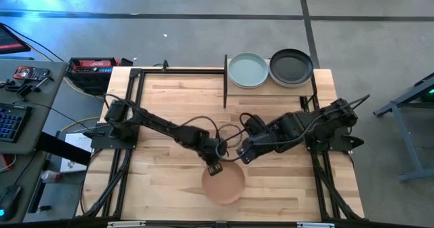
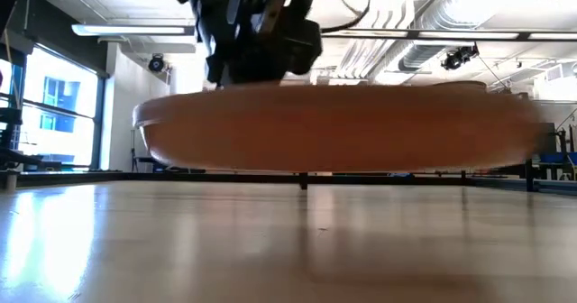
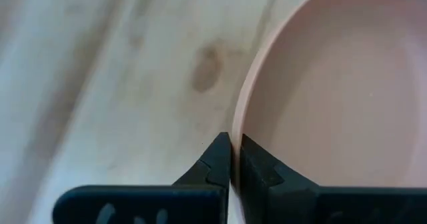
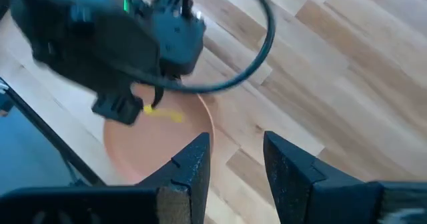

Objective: Place and stack plates onto a shelf
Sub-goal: Stack the light orange plate on top of the blue plate on the shelf

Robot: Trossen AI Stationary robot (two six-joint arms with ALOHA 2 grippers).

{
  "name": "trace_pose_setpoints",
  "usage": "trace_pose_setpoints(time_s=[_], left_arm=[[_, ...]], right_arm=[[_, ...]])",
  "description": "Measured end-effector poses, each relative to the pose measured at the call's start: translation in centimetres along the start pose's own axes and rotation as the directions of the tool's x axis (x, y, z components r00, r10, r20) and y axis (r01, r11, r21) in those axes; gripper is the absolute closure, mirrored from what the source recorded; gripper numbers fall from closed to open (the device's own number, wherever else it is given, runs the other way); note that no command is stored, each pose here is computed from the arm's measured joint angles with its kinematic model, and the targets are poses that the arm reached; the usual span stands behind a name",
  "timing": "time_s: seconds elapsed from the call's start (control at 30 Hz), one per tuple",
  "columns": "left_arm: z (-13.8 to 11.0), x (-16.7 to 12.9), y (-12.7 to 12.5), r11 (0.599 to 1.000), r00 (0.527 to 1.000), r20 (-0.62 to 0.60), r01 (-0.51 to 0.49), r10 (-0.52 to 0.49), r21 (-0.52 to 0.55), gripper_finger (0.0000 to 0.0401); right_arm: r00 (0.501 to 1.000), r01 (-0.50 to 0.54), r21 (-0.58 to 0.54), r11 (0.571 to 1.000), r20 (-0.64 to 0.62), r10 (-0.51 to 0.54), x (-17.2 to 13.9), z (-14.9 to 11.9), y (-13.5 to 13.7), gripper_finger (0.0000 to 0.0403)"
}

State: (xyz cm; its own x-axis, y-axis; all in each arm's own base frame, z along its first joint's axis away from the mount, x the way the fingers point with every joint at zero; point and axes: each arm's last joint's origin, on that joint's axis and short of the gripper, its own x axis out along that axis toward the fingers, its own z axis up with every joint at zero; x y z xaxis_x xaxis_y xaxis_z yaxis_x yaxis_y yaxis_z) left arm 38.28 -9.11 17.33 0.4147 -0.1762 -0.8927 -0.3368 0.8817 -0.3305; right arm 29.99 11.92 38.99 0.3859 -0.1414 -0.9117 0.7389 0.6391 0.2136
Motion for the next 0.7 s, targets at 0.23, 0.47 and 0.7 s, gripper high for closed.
trace_pose_setpoints(time_s=[0.23,0.47,0.7], left_arm=[[1.9,-3.9,2.9,0.999,0.998,0.035,-0.045,0.046,-0.020,0.0399],[3.6,-8.4,5.9,0.993,0.986,0.132,-0.099,0.106,-0.057,0.0399],[4.6,-12.7,8.4,0.987,0.958,0.249,-0.119,0.142,-0.105,0.0400]], right_arm=[[1.000,0.020,-0.072,0.997,-0.002,-0.020,0.5,1.8,-0.7,0.0286],[0.999,0.025,-0.134,0.991,-0.032,-0.029,1.2,4.0,-1.8,0.0286],[0.998,0.040,-0.191,0.981,-0.041,-0.049,1.9,6.6,-3.3,0.0286]])
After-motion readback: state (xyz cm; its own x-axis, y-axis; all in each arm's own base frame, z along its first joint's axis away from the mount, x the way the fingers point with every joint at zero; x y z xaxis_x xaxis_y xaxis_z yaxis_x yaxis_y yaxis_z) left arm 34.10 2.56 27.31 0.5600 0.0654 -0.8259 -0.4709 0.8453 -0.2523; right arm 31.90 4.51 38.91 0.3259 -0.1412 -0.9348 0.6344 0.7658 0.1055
